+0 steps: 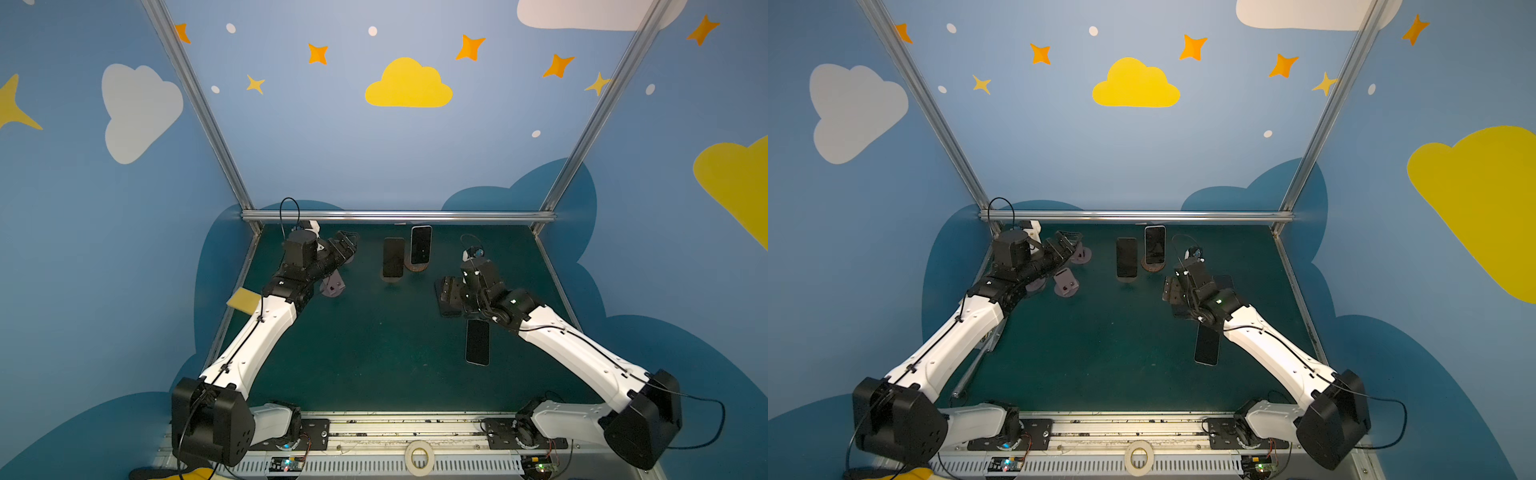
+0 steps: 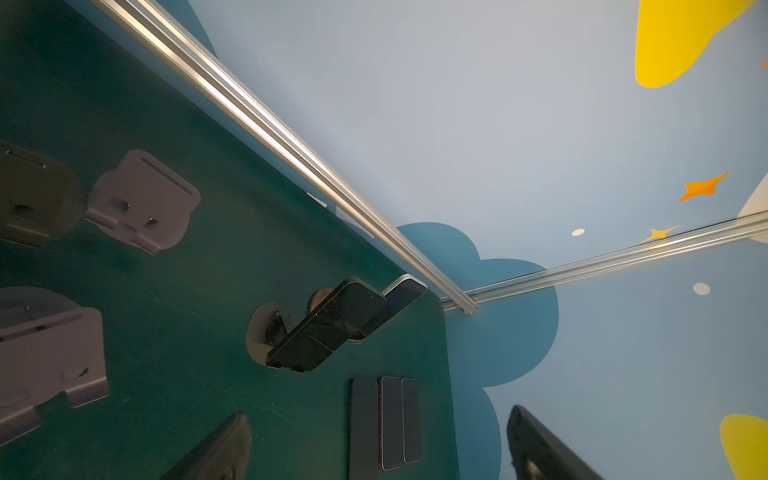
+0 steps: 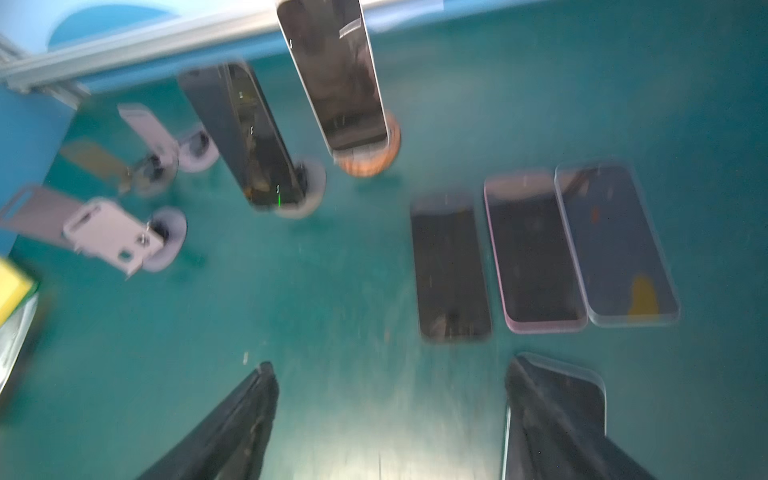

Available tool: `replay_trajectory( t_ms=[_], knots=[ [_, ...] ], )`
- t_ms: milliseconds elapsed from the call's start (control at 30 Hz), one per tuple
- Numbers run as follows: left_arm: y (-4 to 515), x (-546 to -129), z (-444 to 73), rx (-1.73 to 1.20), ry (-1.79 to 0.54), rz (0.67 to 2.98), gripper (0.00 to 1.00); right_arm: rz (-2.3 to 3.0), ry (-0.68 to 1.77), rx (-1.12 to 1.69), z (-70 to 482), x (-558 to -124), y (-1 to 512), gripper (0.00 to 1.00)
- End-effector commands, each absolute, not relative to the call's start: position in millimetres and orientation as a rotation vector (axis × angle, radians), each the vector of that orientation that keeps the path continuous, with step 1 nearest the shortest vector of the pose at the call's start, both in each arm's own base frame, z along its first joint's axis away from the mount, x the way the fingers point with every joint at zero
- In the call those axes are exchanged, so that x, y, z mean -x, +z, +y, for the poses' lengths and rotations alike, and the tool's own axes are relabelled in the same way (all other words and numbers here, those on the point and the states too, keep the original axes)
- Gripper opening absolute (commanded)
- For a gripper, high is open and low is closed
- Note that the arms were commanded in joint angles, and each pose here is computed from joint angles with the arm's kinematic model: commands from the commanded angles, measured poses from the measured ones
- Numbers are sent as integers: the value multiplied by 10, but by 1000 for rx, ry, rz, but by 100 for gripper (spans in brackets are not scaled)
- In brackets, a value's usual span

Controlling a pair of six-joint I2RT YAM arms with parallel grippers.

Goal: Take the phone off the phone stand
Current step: 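Reach the right gripper to the phone on the wooden stand while left holds still, then close the right gripper on the phone on the wooden stand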

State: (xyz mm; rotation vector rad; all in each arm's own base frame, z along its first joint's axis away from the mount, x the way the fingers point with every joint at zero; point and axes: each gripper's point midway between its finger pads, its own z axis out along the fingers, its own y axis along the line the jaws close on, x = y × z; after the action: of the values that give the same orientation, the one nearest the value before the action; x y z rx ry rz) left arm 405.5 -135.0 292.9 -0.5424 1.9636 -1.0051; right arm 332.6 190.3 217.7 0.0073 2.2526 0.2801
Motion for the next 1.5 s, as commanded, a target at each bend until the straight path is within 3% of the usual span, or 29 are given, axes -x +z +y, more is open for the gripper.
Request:
replay_trajectory(
  t_ms=[0,300,667,1467],
  knots=[
    [3008,-4046,-1360,527,-1033,1937,95,2108,268,-3,2006,-3734,2508,90],
    [3046,-4043,-1336,508,-1018,1921,95,2154,215,168,2465,-4604,2502,92],
    [2958,-4106,-1274,540,-1025,1926,95,2170,232,196,2697,-5223,2377,94],
    [2789,-4181,-1292,582,-1065,1945,94,2215,201,201,2744,-5666,1955,94]
  ],
)
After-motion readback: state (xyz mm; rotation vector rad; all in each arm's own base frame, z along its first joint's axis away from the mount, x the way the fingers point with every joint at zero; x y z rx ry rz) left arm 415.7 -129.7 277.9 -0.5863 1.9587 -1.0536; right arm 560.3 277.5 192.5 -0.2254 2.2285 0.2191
